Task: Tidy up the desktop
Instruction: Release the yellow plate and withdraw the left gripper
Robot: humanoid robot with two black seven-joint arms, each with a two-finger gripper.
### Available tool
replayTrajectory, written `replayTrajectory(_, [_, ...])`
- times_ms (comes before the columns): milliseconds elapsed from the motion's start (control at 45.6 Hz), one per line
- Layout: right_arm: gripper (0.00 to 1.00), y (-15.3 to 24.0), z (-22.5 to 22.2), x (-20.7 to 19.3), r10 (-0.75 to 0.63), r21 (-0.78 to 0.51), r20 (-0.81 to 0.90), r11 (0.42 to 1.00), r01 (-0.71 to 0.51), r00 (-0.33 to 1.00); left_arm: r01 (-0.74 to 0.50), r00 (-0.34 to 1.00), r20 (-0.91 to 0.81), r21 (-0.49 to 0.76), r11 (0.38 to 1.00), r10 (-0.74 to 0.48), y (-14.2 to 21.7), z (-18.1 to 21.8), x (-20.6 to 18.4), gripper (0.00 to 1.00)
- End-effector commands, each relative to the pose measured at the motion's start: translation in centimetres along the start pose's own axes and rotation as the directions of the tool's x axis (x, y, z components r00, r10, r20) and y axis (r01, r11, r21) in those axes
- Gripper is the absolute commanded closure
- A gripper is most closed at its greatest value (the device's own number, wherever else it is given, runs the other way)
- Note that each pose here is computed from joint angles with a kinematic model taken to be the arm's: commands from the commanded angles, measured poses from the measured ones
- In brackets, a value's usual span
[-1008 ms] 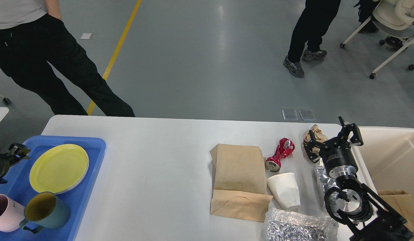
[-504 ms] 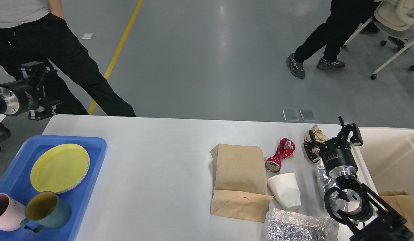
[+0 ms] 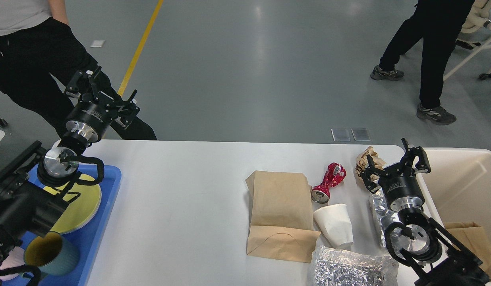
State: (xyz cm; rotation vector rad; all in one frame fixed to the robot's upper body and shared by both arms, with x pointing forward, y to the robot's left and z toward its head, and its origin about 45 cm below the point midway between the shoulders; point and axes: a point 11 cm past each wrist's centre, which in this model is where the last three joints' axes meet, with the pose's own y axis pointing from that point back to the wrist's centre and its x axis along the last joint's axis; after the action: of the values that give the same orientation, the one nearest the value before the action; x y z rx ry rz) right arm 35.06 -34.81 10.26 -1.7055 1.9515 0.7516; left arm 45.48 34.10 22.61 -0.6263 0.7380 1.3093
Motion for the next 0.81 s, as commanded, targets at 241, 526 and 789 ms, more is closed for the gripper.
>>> replayTrajectory(241, [0.0,0.0,0.0,0.0,0.0,-0.001,0.0,1.0,0.0,1.0,-0.057,0.997,-0.05,-0.132,0.99,0.051,6.9,-3.7,2.3,0.03])
replayTrajectory(526, [0.0,0.0,0.0,0.0,0.0,0.0,0.0,1.0,0.0,1.0,-0.081,0.996,-0.053,-0.145,0.986,0.074,7.5,-3.6,3.2,0.03])
replayTrajectory(789, [0.0,0.0,0.0,0.0,0.0,-0.001,0.0,1.0,0.0,1.0,-0.073,0.995,-0.071,-0.147,0.986,0.063,7.7,-4.0,3.3,0.03])
